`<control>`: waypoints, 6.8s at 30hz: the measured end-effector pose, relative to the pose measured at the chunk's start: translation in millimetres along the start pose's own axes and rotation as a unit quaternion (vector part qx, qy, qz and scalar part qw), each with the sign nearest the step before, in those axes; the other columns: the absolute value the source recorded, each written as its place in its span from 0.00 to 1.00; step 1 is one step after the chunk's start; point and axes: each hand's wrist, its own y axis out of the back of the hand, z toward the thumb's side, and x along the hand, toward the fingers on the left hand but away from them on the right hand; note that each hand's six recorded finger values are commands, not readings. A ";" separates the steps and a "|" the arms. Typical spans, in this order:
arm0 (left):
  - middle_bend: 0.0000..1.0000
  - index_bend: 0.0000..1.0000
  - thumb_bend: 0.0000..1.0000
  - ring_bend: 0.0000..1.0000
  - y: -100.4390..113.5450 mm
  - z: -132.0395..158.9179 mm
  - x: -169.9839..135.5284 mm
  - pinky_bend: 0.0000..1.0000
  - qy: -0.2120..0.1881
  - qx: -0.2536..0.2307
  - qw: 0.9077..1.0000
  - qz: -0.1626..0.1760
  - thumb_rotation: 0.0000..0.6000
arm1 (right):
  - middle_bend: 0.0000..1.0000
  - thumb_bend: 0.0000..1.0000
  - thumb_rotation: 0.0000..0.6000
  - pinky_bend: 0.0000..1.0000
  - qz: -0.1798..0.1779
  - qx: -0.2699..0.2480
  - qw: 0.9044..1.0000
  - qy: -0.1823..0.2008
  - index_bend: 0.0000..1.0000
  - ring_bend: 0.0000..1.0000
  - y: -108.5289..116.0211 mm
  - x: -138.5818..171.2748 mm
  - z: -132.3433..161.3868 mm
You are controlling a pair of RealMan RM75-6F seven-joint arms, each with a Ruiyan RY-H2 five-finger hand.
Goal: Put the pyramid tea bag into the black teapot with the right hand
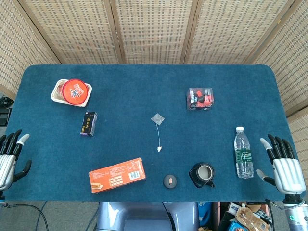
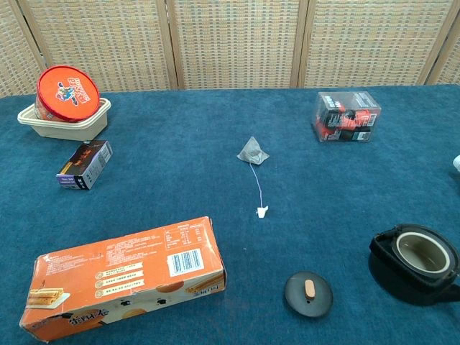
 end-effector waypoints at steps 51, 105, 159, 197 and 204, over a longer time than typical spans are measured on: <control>0.00 0.09 0.44 0.00 12.4 11.4 28.9 0.00 -0.031 0.032 0.999 0.001 1.00 | 0.47 0.07 1.00 0.62 0.135 -0.069 0.944 0.294 0.25 0.43 -2.5 -134.3 186.4; 0.00 0.09 0.44 0.00 6.6 -9.5 50.2 0.00 -0.016 0.034 0.999 0.001 1.00 | 0.86 0.32 1.00 1.00 0.222 0.055 0.916 0.329 0.55 0.91 -136.8 -177.7 301.1; 0.00 0.09 0.44 0.00 -4.0 -30.8 47.5 0.00 0.002 0.021 1.000 -0.009 1.00 | 0.87 0.47 1.00 1.00 0.238 0.083 0.915 0.315 0.61 0.92 -165.3 -178.0 314.6; 0.00 0.09 0.44 0.00 -8.4 -39.1 45.4 0.00 0.010 0.023 0.999 -0.021 1.00 | 0.87 0.78 1.00 1.00 0.226 0.064 0.920 0.312 0.65 0.92 -165.0 -181.3 324.9; 0.00 0.09 0.44 0.00 -8.1 -37.8 46.1 0.00 0.009 0.023 0.999 -0.021 1.00 | 0.87 0.79 1.00 1.00 0.226 0.063 0.921 0.312 0.66 0.92 -165.0 -181.0 324.7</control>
